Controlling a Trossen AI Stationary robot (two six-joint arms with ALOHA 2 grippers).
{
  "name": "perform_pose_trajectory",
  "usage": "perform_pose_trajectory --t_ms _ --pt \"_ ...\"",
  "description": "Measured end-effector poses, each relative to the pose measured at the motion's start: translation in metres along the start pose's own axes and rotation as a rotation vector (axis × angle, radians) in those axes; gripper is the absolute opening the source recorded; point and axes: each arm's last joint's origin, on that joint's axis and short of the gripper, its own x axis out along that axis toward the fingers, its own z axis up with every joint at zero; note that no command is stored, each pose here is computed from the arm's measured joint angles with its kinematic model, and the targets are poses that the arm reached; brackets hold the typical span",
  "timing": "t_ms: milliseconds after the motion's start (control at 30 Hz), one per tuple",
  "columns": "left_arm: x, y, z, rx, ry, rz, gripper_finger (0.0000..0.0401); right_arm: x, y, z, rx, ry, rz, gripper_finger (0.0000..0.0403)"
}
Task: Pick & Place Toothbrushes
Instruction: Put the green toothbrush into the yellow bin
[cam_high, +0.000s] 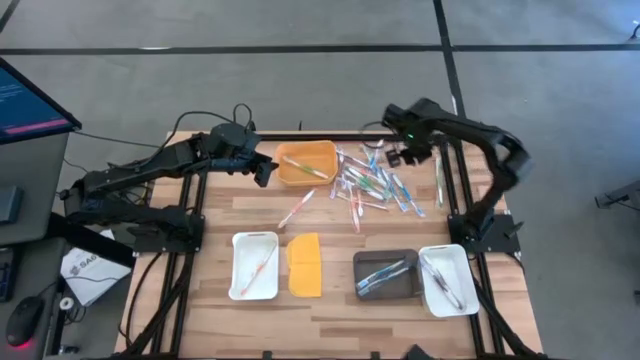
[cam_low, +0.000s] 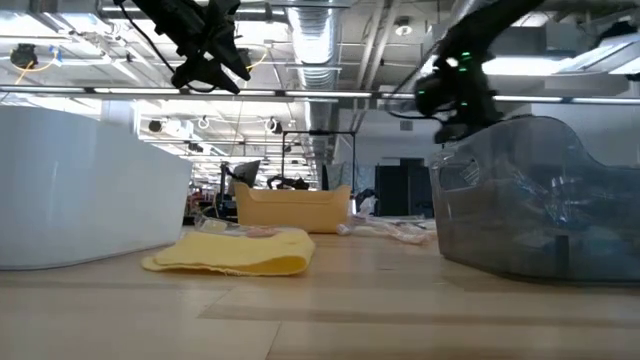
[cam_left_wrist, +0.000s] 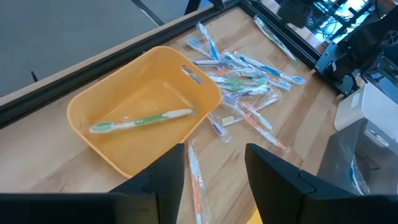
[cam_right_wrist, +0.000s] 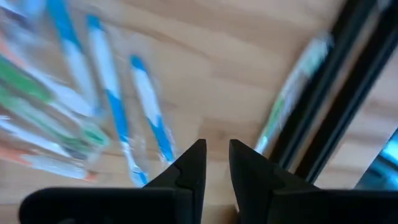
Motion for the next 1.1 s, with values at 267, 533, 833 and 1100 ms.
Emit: perform_pose_trajectory --t_ms 267,533,833,1100 --pt "0.0 0.0 0.001 0.002 -0.006 -0.003 0.0163 0.032 -0.037 -0.048 0.186 0.02 0.058 0.007" --pt "0.0 0.0 0.001 0.002 -0.008 -0.004 0.0163 0.057 -0.048 -0.063 0.28 0.047 0.038 0.0126" --pt "0.0 0.0 0.001 -0.001 -0.007 -0.004 0.0163 0.082 -0.047 -0.055 0.294 0.057 0.039 0.0214" --pt "0.0 0.0 0.001 -0.011 -0.005 -0.004 0.0163 0.105 -0.056 -0.046 0.349 0.096 0.04 0.0225"
